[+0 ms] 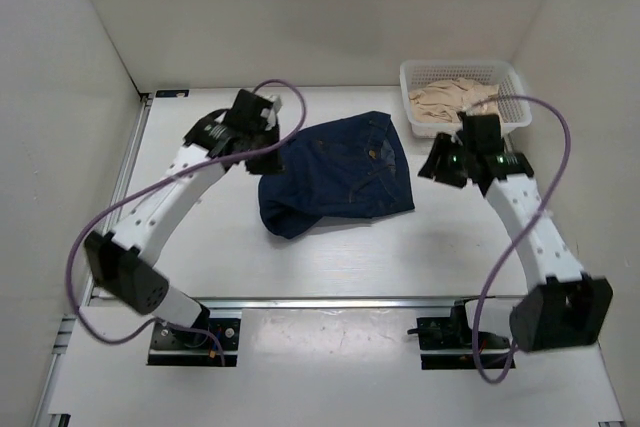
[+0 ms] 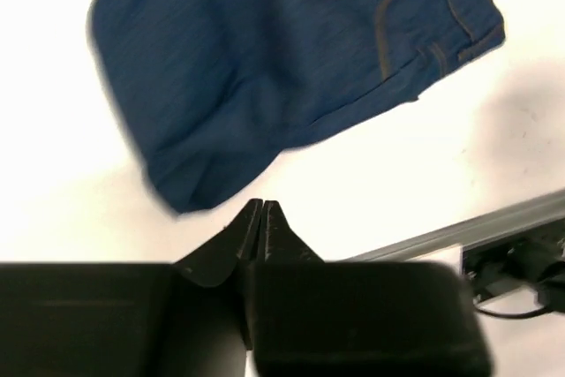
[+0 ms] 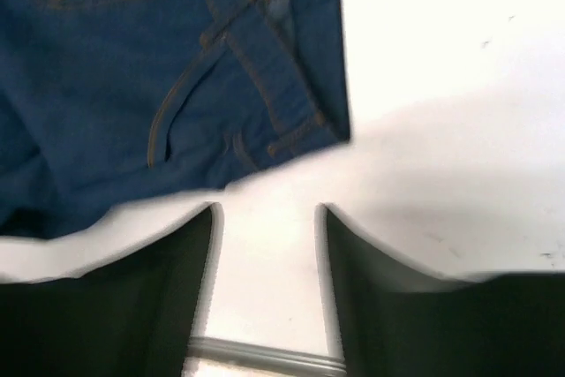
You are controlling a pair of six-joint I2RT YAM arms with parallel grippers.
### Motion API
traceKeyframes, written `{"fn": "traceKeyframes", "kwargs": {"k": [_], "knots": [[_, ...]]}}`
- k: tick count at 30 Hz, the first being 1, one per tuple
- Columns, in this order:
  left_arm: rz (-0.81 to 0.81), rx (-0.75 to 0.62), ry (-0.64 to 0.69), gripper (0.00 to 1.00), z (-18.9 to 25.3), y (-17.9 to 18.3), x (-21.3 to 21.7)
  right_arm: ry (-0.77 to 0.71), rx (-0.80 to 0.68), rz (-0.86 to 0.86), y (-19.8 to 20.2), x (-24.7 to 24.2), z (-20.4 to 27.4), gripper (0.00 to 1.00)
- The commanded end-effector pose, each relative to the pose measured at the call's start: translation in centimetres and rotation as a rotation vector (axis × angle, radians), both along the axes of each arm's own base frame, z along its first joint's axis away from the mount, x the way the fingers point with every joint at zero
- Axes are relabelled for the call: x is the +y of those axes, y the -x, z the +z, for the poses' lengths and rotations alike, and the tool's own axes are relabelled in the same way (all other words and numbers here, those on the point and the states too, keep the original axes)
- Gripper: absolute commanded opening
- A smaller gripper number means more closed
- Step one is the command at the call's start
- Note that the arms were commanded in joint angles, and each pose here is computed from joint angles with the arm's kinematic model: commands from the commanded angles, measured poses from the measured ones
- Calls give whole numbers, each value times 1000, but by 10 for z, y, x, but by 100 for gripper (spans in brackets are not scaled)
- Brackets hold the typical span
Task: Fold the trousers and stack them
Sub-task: Flatten the trousers out
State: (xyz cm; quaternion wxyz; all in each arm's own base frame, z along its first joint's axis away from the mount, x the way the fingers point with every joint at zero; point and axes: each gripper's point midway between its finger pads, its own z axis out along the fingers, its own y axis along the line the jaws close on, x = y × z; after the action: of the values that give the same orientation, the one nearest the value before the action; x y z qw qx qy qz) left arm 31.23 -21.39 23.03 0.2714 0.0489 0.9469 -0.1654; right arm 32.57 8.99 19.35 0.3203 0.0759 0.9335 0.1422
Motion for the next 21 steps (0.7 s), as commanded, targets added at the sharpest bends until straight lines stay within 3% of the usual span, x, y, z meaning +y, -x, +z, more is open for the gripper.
{"fn": "traceKeyframes", "kwargs": {"k": [1,2,3,4,5,6,7,8,17,20,21], "knots": [[114,-50,-21,11,3,18,41,-202,37,25,33,22,-25,47],[179,-7,-41,11,-19,27,56,-237,119,-2,53,20,-59,35],[208,17,-41,11,-30,32,62,-285,120,-11,59,23,-64,34],[240,40,-40,21,-41,36,68,-355,108,-32,54,28,-67,34],[274,113,-28,35,-64,48,74,-396,145,-40,62,31,-82,57],[260,103,4,51,-66,51,70,-438,158,-26,62,38,-85,75],[267,124,21,93,-73,56,69,-448,133,-28,53,39,-84,85],[263,169,28,100,-87,67,68,-460,174,-36,50,41,-95,98],[279,211,6,100,-127,79,52,-452,275,-48,-6,47,-136,100],[286,228,-17,94,-143,73,51,-448,301,-68,-19,47,-150,100],[275,231,-21,92,-149,71,46,-452,309,-76,-23,48,-152,95]]}}
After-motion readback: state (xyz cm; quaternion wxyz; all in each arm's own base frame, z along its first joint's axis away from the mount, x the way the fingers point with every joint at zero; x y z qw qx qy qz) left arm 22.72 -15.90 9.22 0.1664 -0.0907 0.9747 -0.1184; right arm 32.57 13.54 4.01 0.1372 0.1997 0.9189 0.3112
